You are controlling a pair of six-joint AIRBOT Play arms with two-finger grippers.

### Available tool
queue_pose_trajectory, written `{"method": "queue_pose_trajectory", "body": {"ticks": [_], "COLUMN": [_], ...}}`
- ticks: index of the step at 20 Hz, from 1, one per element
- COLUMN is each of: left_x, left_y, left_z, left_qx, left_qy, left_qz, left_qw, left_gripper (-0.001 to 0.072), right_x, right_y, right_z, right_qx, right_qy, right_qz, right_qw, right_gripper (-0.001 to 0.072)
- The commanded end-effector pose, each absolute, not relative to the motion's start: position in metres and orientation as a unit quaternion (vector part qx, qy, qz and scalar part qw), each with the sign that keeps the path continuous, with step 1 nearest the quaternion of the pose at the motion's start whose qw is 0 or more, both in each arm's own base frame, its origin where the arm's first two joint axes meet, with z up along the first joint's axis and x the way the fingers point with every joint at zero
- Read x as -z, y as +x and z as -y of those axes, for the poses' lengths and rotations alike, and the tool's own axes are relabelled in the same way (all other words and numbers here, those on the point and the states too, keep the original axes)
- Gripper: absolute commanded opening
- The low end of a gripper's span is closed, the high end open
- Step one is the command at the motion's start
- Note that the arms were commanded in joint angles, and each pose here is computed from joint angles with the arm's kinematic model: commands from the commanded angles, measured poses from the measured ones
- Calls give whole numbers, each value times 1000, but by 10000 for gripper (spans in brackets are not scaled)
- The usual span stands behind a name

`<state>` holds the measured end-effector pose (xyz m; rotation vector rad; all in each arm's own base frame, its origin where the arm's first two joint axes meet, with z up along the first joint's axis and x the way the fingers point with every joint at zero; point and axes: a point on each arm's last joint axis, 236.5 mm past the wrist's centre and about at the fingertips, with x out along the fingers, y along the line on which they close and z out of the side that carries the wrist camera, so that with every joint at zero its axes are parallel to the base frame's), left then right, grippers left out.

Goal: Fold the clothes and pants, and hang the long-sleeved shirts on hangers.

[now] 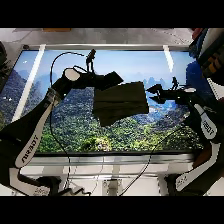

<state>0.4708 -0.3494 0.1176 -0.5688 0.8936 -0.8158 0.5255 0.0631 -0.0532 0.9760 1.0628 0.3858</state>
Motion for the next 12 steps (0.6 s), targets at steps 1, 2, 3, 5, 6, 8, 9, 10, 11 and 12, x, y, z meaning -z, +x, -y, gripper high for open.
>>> {"method": "queue_pose_trajectory", "body": {"ticks": [1, 2, 3, 5, 6, 8, 9, 10, 11, 12], "left_x": [-118, -117, -117, -116, -116, -114, -114, -114, -114, -114], "left_y": [471, 470, 470, 468, 466, 464, 464, 464, 464, 464], "left_z": [349, 349, 349, 350, 350, 350, 350, 350, 350, 350], "left_qx": [378, 379, 380, 381, 383, 384, 384, 384, 384, 384], "left_qy": [-263, -263, -263, -261, -260, -256, -256, -256, -256, -256], "left_qz": [-414, -415, -416, -420, -422, -425, -425, -425, -425, -425], "left_qw": [785, 784, 783, 781, 779, 778, 779, 778, 778, 779], "left_gripper": [693, 693, 693, 693, 693, 693, 693, 693, 693, 692], "right_x": [47, 53, 60, 78, 87, 98, 100, 102, 103, 105], "right_y": [518, 513, 510, 511, 513, 517, 518, 517, 515, 512], "right_z": [-74, -82, -88, -89, -82, -65, -58, -53, -50, -49], "right_qx": [-207, -209, -207, -170, -138, -82, -69, -61, -60, -60], "right_qy": [391, 365, 344, 308, 299, 298, 300, 302, 304, 308], "right_qz": [-510, -523, -533, -551, -557, -561, -561, -563, -566, -572], "right_qw": [738, 741, 745, 757, 763, 768, 769, 767, 764, 758], "right_gripper": [713, 713, 713, 713, 712, 712, 711, 710, 699, 695]}}
